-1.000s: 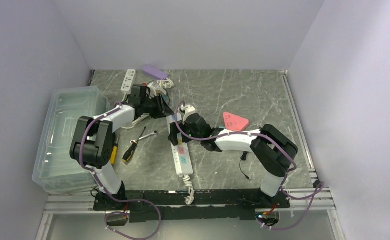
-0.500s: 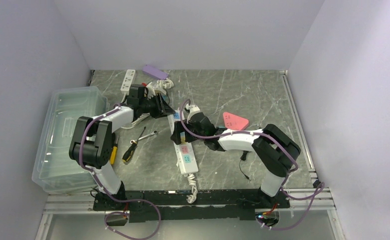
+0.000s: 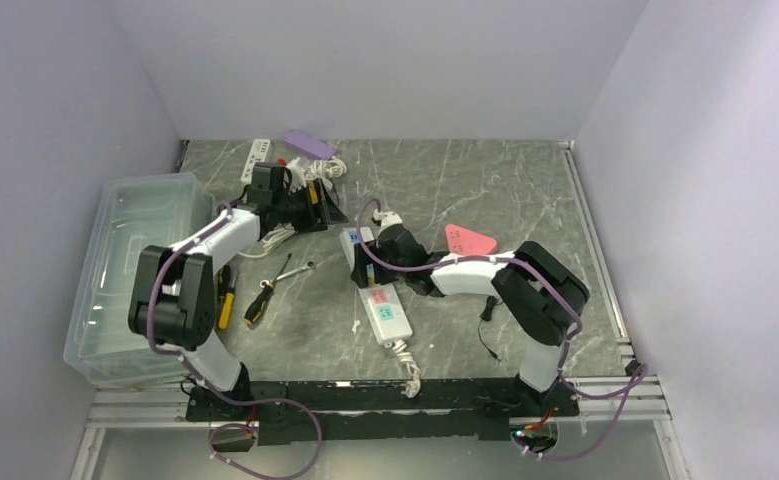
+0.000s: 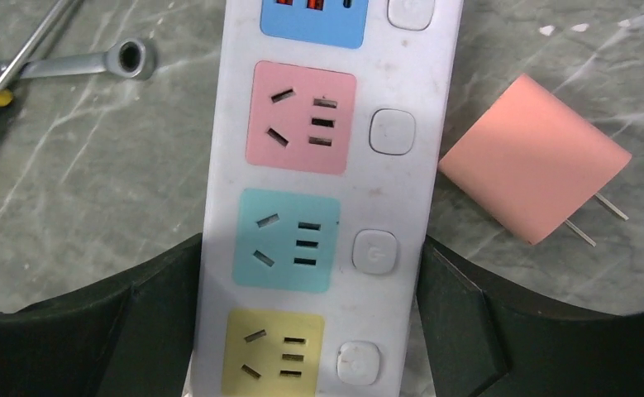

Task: Pull the plug off the socket
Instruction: Place the socket at the center of the board.

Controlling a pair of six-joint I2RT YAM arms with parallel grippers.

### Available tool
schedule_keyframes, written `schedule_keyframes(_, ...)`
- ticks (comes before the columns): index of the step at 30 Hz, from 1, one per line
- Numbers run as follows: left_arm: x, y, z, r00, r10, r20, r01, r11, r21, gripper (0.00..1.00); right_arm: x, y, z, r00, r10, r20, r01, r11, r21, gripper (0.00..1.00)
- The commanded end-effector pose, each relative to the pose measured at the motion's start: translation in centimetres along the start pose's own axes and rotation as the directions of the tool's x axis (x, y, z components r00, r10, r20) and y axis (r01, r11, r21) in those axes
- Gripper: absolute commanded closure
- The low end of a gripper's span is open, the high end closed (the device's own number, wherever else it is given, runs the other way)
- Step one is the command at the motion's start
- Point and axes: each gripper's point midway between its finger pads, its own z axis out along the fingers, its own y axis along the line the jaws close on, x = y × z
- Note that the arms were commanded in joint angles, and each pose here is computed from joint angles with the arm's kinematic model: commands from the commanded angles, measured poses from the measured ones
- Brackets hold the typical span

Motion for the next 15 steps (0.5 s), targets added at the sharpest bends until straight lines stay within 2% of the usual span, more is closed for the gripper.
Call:
schedule_keyframes(1,-4.3,-2.5,-3.9,0.972,0.187,0.144,-0.177,0.981,-0.076,0.20,0.8,-3.1,0.4,0.999,-0.013,-0.053,0.021,0.988,0.154,0.36)
schedule_keyframes(8,-6.5,-2.2,-7.4,0.916,0.336,0.221,-0.285,0.929,-0.235,0.10,-0.8,-7.4,-1.0,1.000,-0.001,0.000,0.001,0.943,0.333,0.37)
schedule_keyframes(12,-6.9,0.6,-7.7,0.921,0.363,0.144,-0.292,0.885,-0.363,0.06,-1.9,-10.0,-2.3,1.000,0.003,0.031,-0.016,0.912,0.409,0.37)
schedule_keyframes(15,-6.9,3.4,-7.2,0.943,0.325,0.073,-0.268,0.868,-0.417,0.06,-2.3,-11.8,-3.2,0.998,0.030,0.051,-0.049,0.899,0.434,0.36)
